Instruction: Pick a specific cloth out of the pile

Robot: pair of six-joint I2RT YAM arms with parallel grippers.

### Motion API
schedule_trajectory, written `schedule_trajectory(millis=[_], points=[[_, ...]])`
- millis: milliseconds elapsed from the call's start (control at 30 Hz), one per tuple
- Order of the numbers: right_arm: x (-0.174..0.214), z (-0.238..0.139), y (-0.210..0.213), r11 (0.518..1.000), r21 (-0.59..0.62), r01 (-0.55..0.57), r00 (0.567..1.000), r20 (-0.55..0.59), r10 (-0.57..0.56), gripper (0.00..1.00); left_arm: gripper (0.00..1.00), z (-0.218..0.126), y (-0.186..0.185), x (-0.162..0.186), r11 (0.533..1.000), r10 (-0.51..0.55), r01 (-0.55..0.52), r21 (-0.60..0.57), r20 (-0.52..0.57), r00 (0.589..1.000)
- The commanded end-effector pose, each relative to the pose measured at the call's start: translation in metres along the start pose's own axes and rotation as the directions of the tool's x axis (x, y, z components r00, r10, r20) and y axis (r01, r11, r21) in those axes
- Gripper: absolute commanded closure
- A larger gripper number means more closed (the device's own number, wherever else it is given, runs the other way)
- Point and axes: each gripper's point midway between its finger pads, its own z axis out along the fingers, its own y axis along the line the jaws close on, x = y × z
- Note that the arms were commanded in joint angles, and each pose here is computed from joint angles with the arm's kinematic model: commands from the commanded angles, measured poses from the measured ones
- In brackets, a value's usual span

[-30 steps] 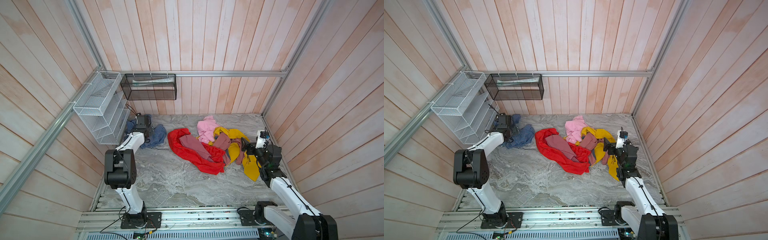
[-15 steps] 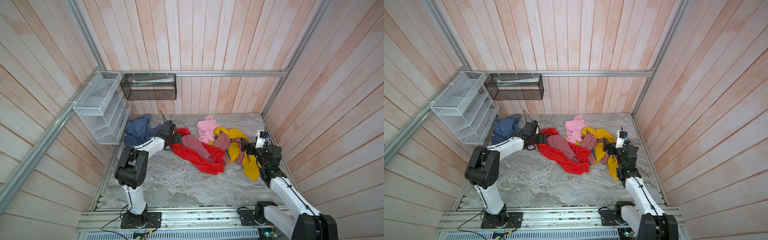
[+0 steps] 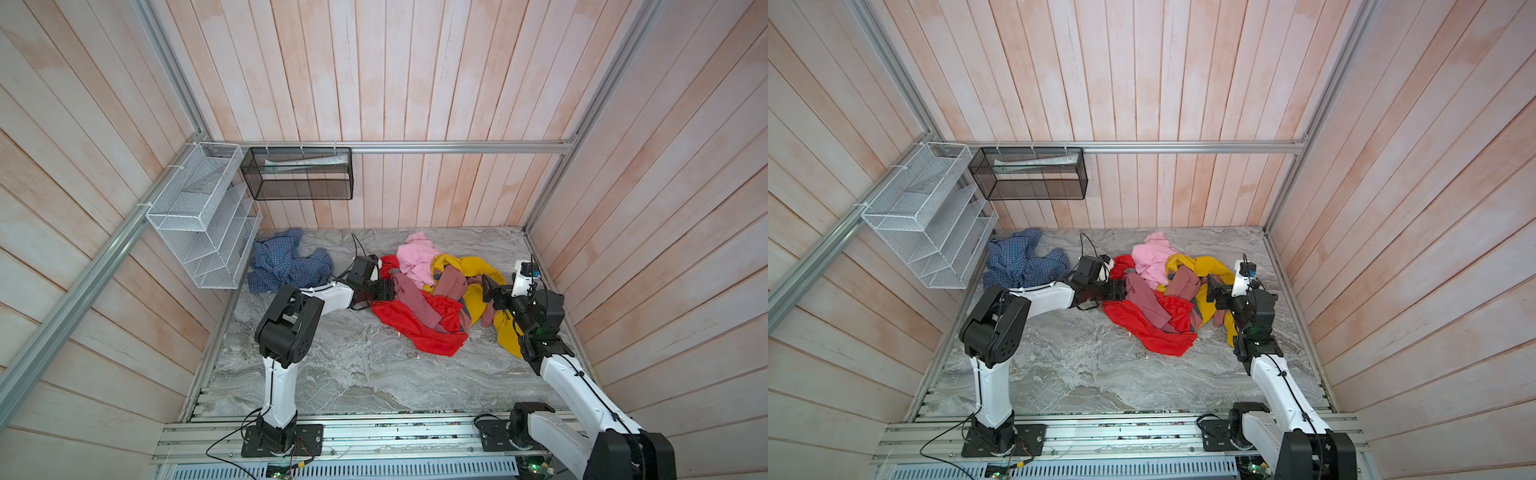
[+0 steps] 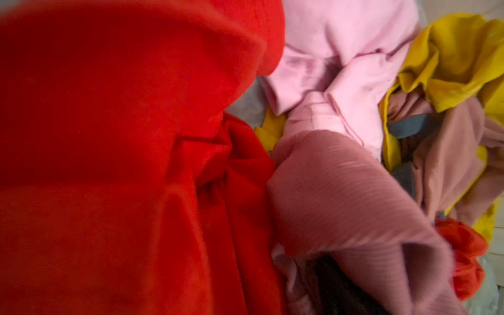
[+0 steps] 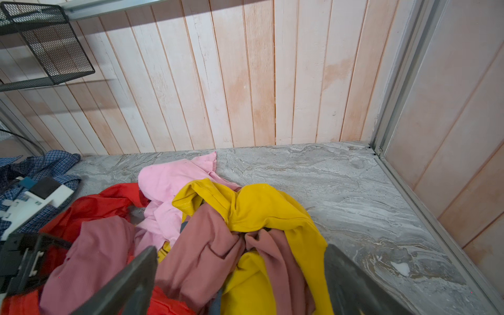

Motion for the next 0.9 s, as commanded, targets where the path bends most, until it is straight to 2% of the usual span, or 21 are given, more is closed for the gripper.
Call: schedule_trajectory(millis=[0, 200, 267, 400, 533, 733, 867], points=[[-0.008, -0.004, -0.001, 1.0, 0.012, 0.004, 1.0, 0.013, -0.004, 0.05, 0.18, 0.015, -0.012, 0.002, 0.998, -0.02, 0.022, 0.064, -0.019, 1.0], [-0.005, -0.005, -0.003, 1.0, 0.018, 0.009, 1.0, 0.009, -0.009, 0.05, 0.09, 0.0, -0.019, -0.023, 0.998, 0.053, -0.055, 0.032, 0.049, 0.997], [-0.003, -0.004, -0.004, 1.0, 0.024, 0.016, 1.0, 0.006, -0.016, 0.05, 0.01, -0.01, -0.017, -0.029, 0.996, 0.088, -0.088, -0.014, 0.067, 0.994], [0.004, -0.003, -0.01, 0.998, 0.053, 0.046, 0.999, 0.018, -0.047, 0.05, 0.0, -0.045, -0.006, -0.033, 0.979, 0.173, -0.158, -0.13, 0.112, 0.979], [0.012, -0.003, -0.014, 0.995, 0.065, 0.078, 0.995, 0.052, -0.082, 0.05, 0.0, -0.088, 0.011, -0.025, 0.941, 0.271, -0.22, -0.258, 0.185, 0.944], [0.024, 0.0, -0.032, 0.978, 0.159, 0.132, 0.987, 0.075, -0.145, 0.05, 0.0, -0.162, 0.051, -0.011, 0.898, 0.332, -0.199, -0.393, 0.308, 0.892], [0.039, 0.002, -0.043, 0.976, 0.187, 0.111, 0.988, 0.084, -0.128, 0.05, 0.0, -0.208, 0.082, 0.001, 0.807, 0.416, -0.164, -0.568, 0.348, 0.84]])
